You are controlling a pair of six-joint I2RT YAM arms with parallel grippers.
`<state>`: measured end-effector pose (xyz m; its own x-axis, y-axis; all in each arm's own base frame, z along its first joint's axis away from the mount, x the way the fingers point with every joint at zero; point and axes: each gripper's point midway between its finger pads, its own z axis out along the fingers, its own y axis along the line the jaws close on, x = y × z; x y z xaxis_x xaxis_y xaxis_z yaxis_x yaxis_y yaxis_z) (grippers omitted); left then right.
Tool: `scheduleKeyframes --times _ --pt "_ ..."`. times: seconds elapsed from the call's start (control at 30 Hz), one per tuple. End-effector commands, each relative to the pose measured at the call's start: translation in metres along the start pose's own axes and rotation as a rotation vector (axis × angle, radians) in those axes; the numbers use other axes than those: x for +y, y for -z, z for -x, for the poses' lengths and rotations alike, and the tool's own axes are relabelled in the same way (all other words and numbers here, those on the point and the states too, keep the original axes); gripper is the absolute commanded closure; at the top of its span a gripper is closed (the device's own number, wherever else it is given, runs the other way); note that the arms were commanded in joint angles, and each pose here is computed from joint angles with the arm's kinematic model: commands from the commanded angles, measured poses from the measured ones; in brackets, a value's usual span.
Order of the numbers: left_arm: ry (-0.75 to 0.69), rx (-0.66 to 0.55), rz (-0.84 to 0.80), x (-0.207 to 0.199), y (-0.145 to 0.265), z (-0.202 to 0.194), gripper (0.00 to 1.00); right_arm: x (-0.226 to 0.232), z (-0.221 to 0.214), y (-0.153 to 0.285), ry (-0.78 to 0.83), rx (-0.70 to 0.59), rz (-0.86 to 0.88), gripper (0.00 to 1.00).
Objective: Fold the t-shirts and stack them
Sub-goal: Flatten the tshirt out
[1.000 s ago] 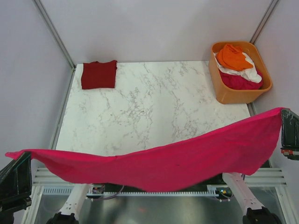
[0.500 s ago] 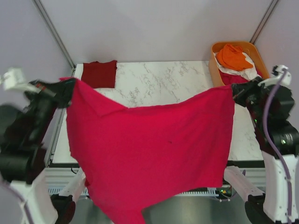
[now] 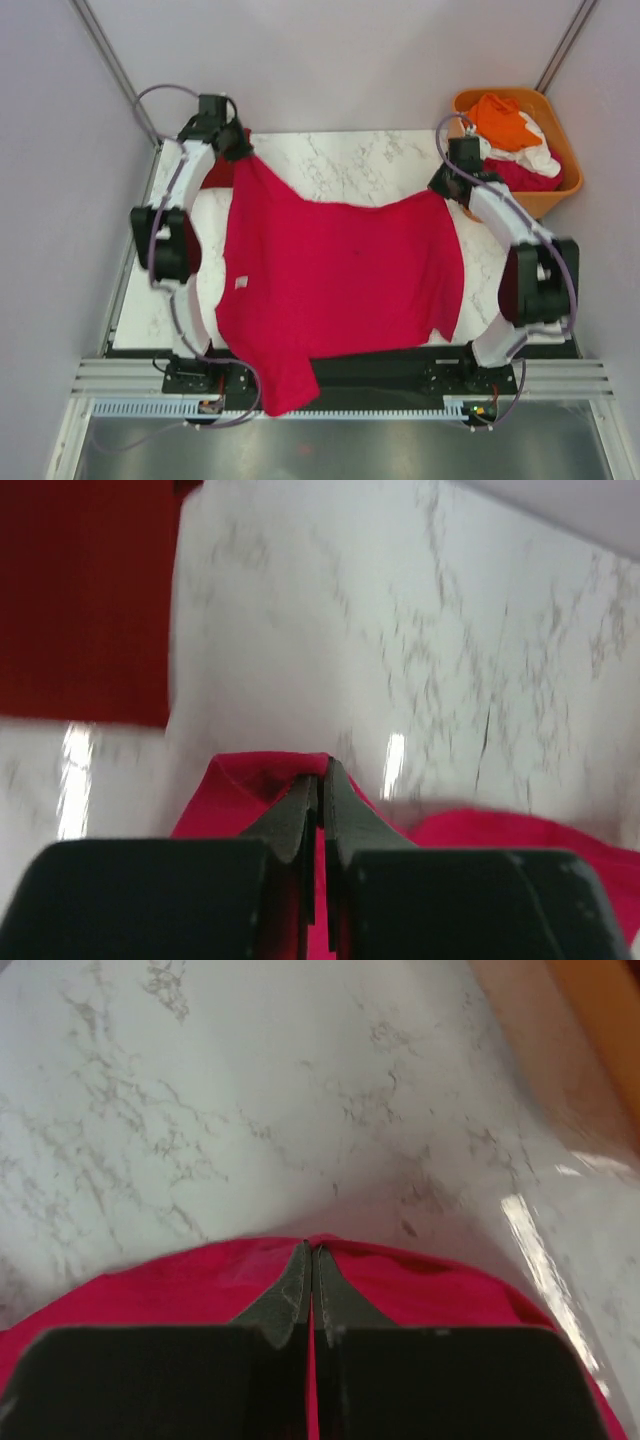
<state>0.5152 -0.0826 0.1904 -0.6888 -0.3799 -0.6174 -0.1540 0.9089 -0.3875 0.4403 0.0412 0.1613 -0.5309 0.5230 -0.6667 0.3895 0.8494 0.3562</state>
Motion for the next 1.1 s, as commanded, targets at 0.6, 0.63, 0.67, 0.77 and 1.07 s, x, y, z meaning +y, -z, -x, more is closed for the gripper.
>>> scheduleKeyframes --times 0.6,0.63,0.67,0.77,1.07 --pt "-0.132 -0.486 -0.143 -0.071 0.025 0.148 0.06 0.148 0.066 -0.053 0.193 -0.158 0.220 0.02" --pt "-0.126 -0.469 -0.122 -0.065 0.028 0.140 0.10 0.154 0.047 -0.056 0.207 -0.113 0.278 0.02" --pt "-0.115 -0.444 -0.103 -0.060 0.032 0.131 0.16 0.173 0.042 -0.055 0.220 -0.107 0.372 0.02" --pt "-0.022 -0.319 -0.017 -0.027 0.033 0.076 0.39 0.230 -0.014 -0.051 0.306 0.093 0.653 0.02" --pt "0.255 0.049 0.090 0.054 0.017 -0.131 0.98 0.342 -0.133 -0.040 0.382 0.334 1.059 0.86"
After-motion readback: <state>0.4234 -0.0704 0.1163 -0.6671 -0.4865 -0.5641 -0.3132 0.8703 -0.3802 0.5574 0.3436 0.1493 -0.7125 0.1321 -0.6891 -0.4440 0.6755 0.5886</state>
